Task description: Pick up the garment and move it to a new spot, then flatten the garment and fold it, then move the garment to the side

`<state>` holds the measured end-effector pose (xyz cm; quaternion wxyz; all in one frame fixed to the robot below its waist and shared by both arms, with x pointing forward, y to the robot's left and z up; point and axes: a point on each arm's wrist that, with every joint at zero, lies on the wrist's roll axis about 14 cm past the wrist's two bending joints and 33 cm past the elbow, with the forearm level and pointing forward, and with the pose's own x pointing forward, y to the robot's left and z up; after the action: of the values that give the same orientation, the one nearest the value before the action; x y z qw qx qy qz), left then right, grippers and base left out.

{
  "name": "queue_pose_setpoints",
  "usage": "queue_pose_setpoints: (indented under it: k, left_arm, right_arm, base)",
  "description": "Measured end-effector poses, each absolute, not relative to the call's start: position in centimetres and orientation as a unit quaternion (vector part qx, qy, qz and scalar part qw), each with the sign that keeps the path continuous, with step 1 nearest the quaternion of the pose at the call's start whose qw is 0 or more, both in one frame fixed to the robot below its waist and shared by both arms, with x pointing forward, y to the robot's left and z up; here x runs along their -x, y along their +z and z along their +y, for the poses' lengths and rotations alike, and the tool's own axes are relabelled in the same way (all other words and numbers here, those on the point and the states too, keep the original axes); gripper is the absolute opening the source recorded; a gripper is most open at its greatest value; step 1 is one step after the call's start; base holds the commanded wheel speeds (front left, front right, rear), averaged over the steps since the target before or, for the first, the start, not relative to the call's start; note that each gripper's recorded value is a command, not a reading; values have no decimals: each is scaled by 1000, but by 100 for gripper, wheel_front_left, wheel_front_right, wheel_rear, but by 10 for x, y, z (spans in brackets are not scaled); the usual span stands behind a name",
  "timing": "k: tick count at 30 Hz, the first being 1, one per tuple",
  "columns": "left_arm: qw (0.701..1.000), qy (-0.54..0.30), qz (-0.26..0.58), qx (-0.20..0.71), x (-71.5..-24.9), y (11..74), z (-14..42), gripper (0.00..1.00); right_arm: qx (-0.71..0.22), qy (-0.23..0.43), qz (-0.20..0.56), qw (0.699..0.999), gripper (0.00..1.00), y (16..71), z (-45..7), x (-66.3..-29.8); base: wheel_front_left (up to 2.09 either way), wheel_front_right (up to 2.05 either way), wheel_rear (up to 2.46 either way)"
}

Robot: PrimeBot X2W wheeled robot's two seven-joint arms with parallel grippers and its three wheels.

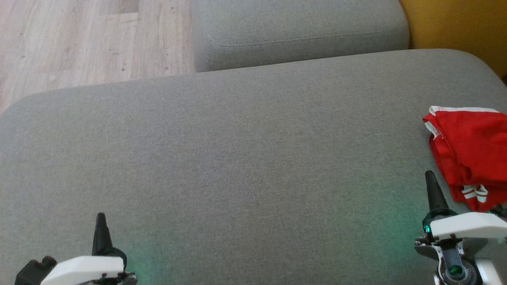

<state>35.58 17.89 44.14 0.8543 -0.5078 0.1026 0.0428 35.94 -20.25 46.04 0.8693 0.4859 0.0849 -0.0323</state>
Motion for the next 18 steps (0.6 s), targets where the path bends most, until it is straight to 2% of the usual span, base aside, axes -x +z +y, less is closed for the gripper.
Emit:
queue_pose_setpoints:
  k: [18]
  left_arm:
    - [804, 44, 84, 586, -363, 452, 183, 0]
  right_arm:
    - [-572, -36, 61, 817, 0, 469, -204, -367]
  base:
    - [0, 0, 0]
